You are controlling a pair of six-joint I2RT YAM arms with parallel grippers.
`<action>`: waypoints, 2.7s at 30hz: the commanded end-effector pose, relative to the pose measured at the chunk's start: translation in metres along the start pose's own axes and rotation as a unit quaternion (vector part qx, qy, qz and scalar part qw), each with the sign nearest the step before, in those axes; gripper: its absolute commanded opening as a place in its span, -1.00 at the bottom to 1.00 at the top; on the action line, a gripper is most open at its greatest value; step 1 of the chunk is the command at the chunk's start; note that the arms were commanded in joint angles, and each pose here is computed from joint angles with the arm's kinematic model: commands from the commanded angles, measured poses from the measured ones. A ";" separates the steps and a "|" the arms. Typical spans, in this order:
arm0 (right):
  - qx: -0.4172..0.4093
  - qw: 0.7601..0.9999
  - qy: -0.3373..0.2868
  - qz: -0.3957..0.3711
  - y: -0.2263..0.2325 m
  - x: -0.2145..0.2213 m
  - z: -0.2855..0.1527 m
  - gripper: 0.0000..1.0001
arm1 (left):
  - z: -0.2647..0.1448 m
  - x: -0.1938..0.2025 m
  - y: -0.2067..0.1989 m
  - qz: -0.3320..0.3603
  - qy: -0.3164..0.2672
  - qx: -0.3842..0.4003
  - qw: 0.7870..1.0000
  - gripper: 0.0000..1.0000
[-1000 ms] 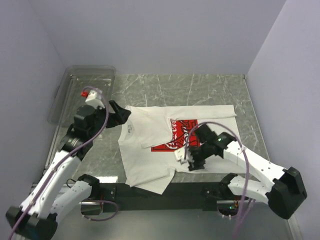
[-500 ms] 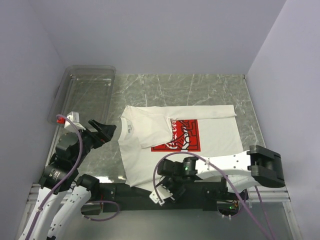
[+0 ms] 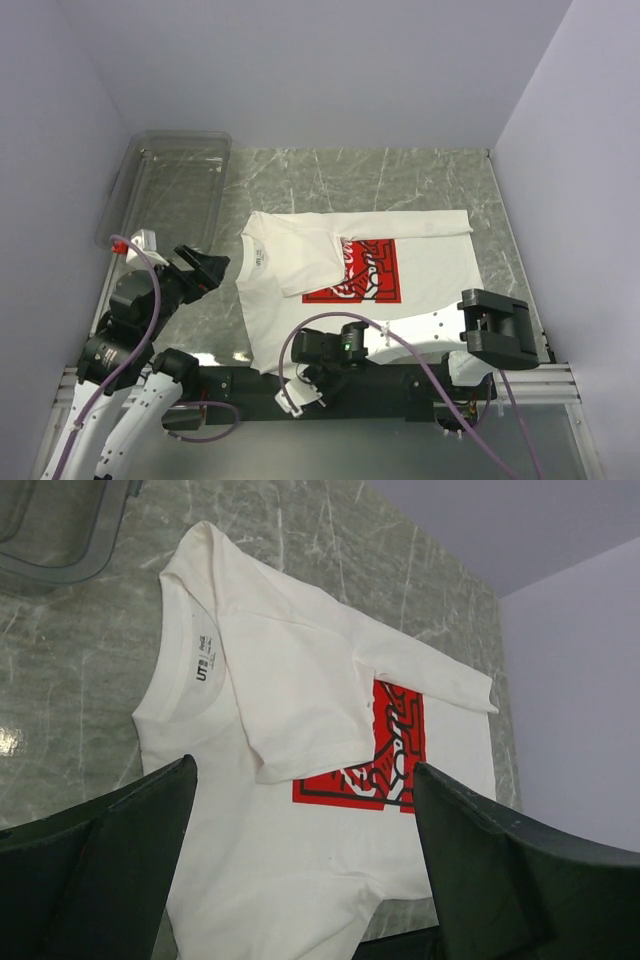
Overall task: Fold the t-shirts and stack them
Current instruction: Fold the tshirt
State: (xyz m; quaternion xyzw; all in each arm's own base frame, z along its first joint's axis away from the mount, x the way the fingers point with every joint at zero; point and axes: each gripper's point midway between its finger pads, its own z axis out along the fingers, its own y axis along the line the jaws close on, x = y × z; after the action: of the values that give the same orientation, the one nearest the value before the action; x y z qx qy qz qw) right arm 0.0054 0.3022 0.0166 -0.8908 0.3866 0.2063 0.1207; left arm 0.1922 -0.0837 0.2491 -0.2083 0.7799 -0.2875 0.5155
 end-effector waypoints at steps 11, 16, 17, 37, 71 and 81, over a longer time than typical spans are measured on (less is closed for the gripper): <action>0.033 0.984 -0.142 0.103 -0.040 -0.016 -0.080 -1.00 | -0.016 0.008 -0.058 0.121 0.008 0.196 0.973 0.83; 0.058 0.950 -0.223 0.212 -0.067 0.012 -0.120 -1.00 | -0.005 0.034 -0.085 0.205 0.071 0.298 0.930 0.80; 0.061 0.944 -0.231 0.228 -0.070 0.017 -0.123 -1.00 | 0.004 0.038 -0.085 0.213 0.088 0.297 0.927 0.80; 0.085 0.779 -0.331 0.526 -0.151 0.110 -0.163 -1.00 | 0.052 0.162 -0.117 0.305 0.330 0.377 0.810 0.52; 0.061 0.733 -0.340 0.586 -0.165 0.128 -0.159 -1.00 | 0.036 0.330 -0.096 0.530 0.247 0.090 0.806 0.33; 0.062 0.733 -0.335 0.589 -0.165 0.131 -0.158 -1.00 | 0.040 0.349 -0.074 0.554 0.259 0.069 0.788 0.24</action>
State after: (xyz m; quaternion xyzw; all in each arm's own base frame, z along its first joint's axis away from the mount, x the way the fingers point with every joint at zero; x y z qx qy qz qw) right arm 0.2410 0.2668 0.0957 -0.3423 0.7887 0.4921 0.1361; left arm 0.0969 -0.3554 0.0385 0.3906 0.8452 -0.0420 0.3623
